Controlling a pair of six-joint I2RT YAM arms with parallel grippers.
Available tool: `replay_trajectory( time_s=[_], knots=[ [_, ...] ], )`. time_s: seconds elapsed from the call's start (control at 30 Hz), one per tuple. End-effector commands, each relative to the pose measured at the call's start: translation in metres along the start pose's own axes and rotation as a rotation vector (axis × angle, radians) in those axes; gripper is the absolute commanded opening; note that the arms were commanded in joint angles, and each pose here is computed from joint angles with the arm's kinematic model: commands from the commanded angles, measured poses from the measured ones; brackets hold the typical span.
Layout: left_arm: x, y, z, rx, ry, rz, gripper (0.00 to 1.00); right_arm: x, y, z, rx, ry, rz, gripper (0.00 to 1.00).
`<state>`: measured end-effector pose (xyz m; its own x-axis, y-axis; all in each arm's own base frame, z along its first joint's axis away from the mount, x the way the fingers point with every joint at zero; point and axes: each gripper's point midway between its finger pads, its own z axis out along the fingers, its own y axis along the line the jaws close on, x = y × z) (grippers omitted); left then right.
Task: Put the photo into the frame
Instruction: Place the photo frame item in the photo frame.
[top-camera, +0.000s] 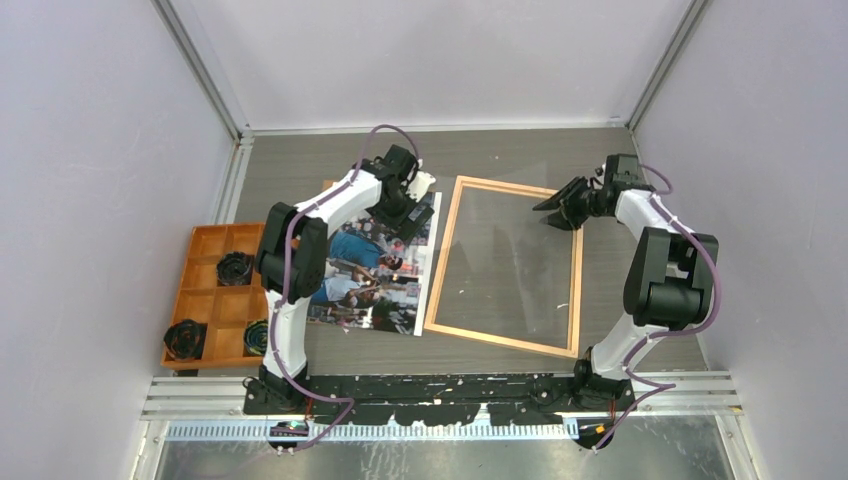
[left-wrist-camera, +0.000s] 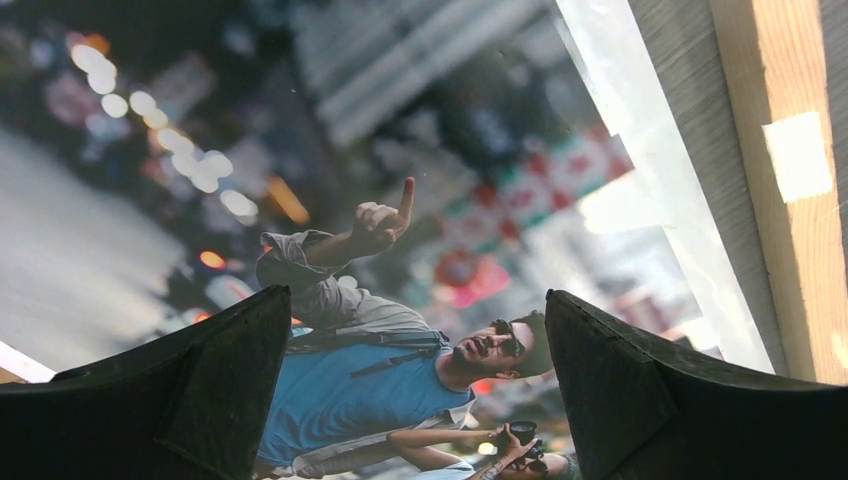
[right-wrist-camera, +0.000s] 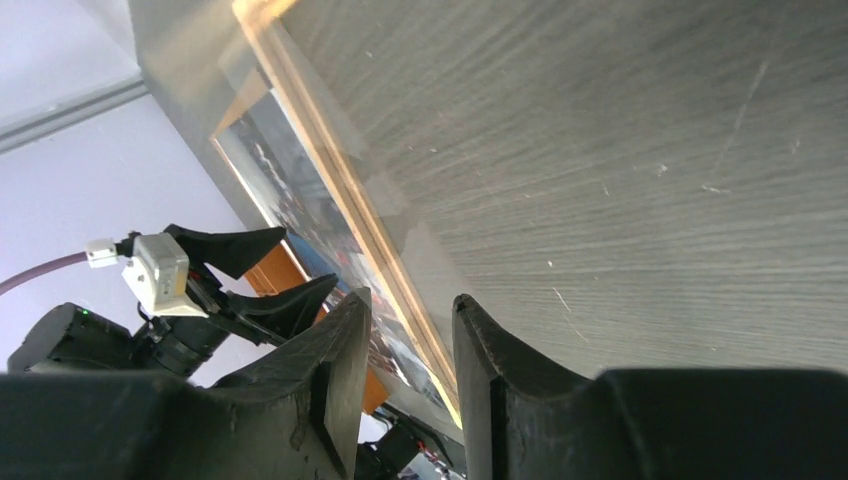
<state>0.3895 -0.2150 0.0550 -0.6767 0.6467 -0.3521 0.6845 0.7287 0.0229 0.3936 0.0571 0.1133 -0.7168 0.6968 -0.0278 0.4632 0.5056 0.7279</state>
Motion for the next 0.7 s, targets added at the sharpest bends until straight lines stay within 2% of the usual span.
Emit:
replay_trajectory(
  time_s=[0.0,0.43,0.67],
  knots=[
    [-0.004,0.002,0.004,-0.010,-0.018,0.021,1.00,0.009,0.003,0.001,-0.051,0.017,0.001,0.41],
    [0.001,0.004,0.018,-0.026,0.009,0.034,1.00,0.034,-0.047,0.020,0.024,0.045,0.061,0.44],
    [0.004,0.001,0.022,-0.031,0.021,0.049,1.00,0.047,-0.079,0.027,0.116,0.038,0.070,0.55]
  ],
)
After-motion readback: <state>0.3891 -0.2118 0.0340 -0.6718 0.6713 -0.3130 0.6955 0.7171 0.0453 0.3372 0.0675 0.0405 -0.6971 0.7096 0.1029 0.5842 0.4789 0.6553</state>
